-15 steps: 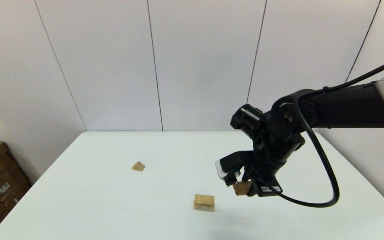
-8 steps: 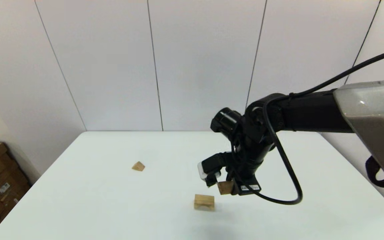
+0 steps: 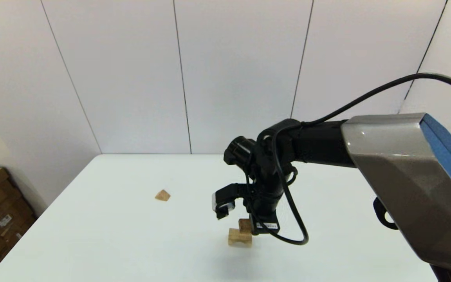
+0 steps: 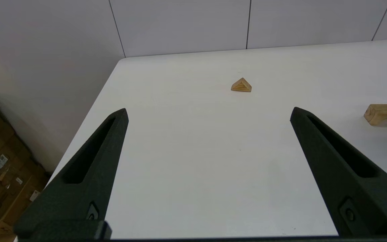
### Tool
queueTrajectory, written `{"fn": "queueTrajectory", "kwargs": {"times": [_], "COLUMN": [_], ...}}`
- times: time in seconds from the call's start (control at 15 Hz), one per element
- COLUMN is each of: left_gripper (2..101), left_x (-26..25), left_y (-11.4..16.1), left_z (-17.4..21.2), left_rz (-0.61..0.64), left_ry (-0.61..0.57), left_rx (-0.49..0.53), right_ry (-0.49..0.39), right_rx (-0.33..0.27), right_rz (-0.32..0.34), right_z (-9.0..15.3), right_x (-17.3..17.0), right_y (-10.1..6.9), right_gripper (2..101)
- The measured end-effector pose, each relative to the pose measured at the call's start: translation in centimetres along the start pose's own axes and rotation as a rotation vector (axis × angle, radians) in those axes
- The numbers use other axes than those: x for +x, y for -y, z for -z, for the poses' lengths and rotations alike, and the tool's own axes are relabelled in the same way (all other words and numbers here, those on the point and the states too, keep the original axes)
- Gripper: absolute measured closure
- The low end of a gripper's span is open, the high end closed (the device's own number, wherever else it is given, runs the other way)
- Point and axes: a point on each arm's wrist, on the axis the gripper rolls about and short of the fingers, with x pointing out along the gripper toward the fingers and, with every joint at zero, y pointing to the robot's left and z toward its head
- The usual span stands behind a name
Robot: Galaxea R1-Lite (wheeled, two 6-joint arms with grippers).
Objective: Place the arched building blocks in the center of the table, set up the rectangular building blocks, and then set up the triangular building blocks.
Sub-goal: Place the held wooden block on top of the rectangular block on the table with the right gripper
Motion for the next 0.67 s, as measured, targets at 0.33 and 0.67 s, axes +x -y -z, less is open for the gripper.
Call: {"fn": "queueTrajectory", "kwargs": {"times": [0.33,0.67], "left_gripper": [5.4,5.4], "left_x": [0.0,0.0], "left_y": [0.0,0.0], "left_z": [0.0,0.0], "left_rz": [0.000,0.000], "left_ry": [0.000,0.000], "left_rx": [0.000,0.000], "right_ry": [-0.008,0.026], "right_rx": [0.154,0.206], "right_rz": [-0.028,-0.042], "right_z": [-0.8,-1.5], "right_x": [1.3,1.6], "right_y": [-0.4,-0.7], "right_gripper": [78.1,78.1]}}
